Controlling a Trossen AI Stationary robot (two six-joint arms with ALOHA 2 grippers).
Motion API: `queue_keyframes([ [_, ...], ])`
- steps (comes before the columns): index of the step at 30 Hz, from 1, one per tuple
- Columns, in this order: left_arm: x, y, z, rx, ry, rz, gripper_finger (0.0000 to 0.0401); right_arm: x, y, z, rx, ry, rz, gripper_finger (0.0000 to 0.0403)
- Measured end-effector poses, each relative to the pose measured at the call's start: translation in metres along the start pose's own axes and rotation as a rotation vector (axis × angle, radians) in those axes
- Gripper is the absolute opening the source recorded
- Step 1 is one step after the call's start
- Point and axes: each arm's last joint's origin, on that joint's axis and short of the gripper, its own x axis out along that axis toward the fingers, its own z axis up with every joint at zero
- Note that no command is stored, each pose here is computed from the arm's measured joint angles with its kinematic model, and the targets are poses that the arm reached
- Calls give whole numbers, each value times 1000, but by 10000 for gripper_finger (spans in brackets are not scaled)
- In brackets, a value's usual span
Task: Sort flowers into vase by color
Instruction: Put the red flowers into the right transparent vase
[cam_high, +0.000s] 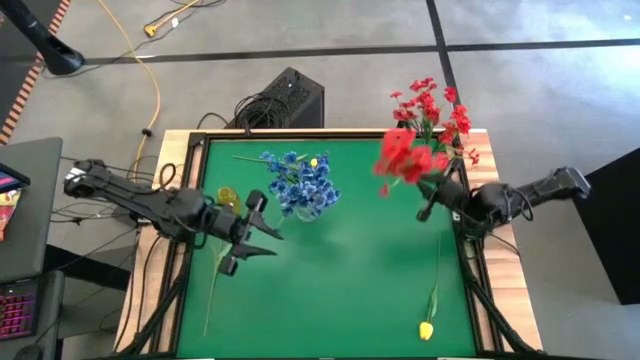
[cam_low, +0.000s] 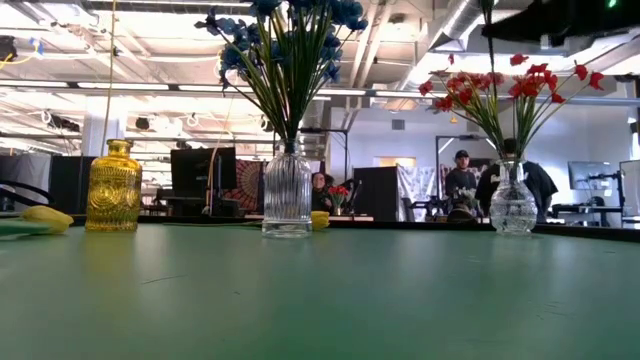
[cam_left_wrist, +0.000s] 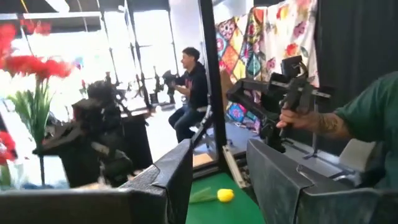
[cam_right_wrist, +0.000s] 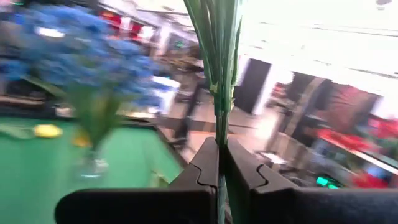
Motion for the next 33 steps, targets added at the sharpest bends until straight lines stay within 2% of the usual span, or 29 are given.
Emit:
queue_keyframes([
  [5, -7, 11, 1, 47, 24, 28, 141, 5, -17, -20, 13, 31, -150, 34],
  [12, -26, 30, 6, 61, 48, 47, 141, 14, -30, -42, 19, 23, -213, 34],
  [16, -38, 44, 5, 73, 96, 113, 141, 17, -37, -50, 0, 58, -287, 34],
  [22, -46, 62, -10, 40, 167, 200, 141, 18, -44, -59, 2, 96, -362, 34],
  [26, -51, 71, -19, 26, 193, 212, 141, 18, -48, -64, -3, 115, -400, 34],
  [33, -55, 80, -18, -5, 175, 202, 141, 19, -53, -70, 54, 155, -452, 34],
])
